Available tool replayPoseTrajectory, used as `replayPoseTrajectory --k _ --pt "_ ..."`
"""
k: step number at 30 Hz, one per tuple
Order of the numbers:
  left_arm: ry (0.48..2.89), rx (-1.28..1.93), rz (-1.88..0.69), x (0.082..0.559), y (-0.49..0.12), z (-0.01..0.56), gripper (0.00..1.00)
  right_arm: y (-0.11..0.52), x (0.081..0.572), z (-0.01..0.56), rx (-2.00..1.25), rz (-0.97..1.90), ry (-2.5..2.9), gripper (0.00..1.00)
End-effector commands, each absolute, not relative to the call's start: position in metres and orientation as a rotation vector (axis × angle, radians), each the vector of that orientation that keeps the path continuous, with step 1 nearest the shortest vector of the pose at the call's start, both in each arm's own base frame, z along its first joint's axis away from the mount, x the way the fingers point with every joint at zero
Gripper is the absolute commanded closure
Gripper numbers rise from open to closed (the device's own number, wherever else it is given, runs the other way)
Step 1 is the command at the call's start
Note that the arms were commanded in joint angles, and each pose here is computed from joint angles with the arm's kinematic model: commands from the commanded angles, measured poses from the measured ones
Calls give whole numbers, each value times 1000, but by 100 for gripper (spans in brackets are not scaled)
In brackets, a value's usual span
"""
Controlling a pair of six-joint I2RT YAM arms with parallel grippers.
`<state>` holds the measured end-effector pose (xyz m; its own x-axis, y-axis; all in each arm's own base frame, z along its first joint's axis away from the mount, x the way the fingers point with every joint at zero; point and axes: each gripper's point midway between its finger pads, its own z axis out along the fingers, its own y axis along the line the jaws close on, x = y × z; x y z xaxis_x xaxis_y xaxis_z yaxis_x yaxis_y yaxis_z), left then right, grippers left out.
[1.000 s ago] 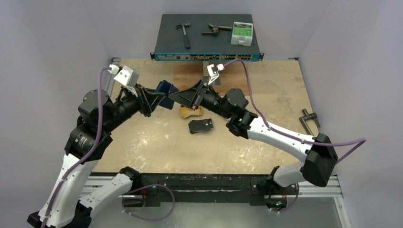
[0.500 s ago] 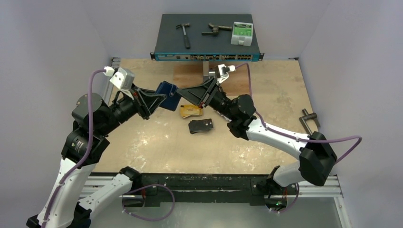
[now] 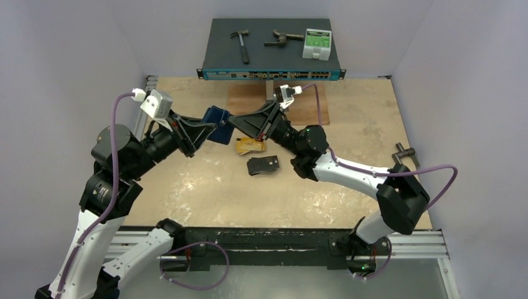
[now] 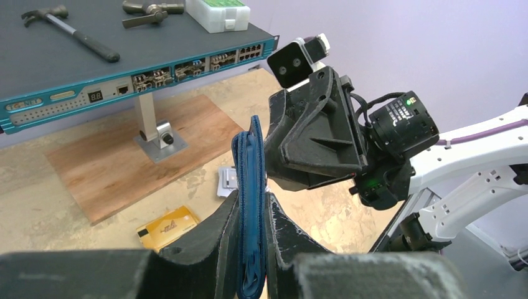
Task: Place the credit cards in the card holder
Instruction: Open the card holder.
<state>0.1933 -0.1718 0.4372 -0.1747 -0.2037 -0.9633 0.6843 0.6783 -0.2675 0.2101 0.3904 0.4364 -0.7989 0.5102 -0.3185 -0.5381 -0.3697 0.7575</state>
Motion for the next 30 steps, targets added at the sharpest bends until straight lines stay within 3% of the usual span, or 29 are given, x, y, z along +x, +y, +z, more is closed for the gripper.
replayPoseTrajectory --k 1,6,9,14,18,30 --pt "1532 430 -895 187 -179 443 100 393 184 467 -144 2299 1068 77" --pt "1539 431 -903 187 -180 439 100 400 173 474 -205 2334 1026 97" --pt "1545 435 -906 186 -181 436 100 399 169 479 -231 2337 1006 96" --pt "1547 439 -901 186 -180 432 100 401 153 491 -322 2354 964 84" --pt "1551 461 -881 186 -179 427 100 410 153 491 -316 2338 1015 100" --pt "1562 578 -658 195 -162 389 100 383 133 488 -341 2591 914 100"
